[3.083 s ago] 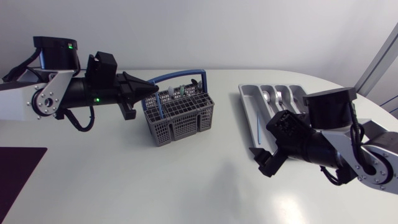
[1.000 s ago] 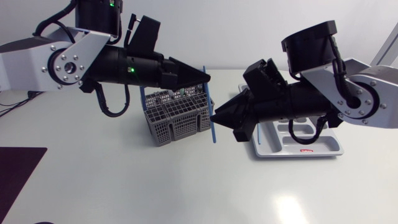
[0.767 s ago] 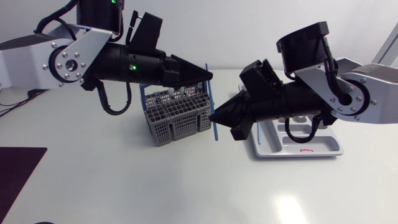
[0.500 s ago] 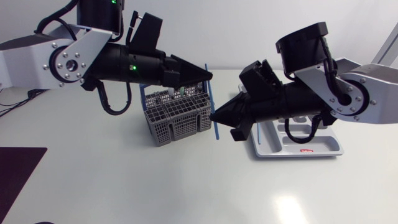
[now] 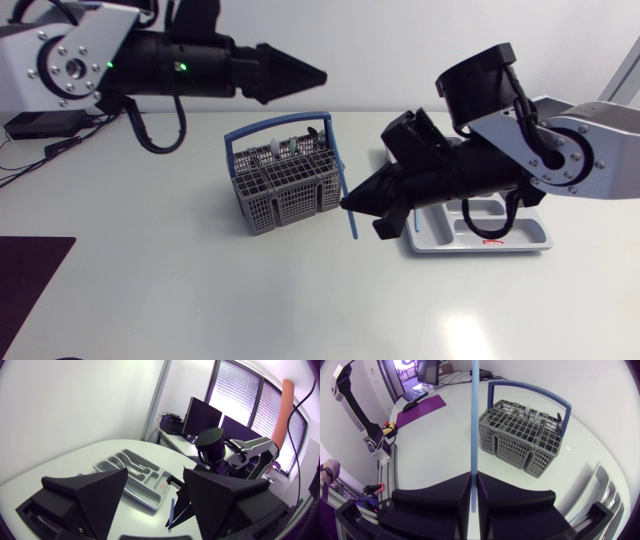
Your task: Unload the cutlery basket into the drawer organizer.
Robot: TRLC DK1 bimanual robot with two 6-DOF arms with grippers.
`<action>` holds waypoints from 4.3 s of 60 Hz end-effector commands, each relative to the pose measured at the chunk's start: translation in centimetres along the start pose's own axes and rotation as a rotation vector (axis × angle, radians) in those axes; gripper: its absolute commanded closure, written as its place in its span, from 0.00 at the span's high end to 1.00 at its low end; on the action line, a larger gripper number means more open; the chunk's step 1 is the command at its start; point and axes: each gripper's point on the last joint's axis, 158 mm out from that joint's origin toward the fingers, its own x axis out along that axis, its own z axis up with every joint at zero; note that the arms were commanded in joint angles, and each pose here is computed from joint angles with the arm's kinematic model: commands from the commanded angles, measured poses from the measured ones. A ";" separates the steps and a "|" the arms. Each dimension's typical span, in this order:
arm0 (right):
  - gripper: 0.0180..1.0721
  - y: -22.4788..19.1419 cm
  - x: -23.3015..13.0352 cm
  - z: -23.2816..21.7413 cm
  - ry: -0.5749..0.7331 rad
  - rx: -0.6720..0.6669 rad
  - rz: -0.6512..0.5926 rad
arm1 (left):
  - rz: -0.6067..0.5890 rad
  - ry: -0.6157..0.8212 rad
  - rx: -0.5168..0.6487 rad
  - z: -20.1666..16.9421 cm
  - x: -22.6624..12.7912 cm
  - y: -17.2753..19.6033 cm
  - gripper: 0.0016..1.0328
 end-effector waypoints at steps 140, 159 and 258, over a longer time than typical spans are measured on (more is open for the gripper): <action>0.11 -19.2 12.0 0.0 0.167 0.483 -0.261 | 0.674 0.320 0.083 -21.7 -8.1 21.9 0.41; 0.10 -11.9 10.3 -0.3 0.173 0.446 -0.147 | 0.651 0.303 0.077 -21.8 -8.0 21.5 0.41; 0.10 -18.9 11.6 -0.5 0.102 0.550 -0.076 | 0.570 0.300 0.075 -20.9 -5.8 20.6 0.41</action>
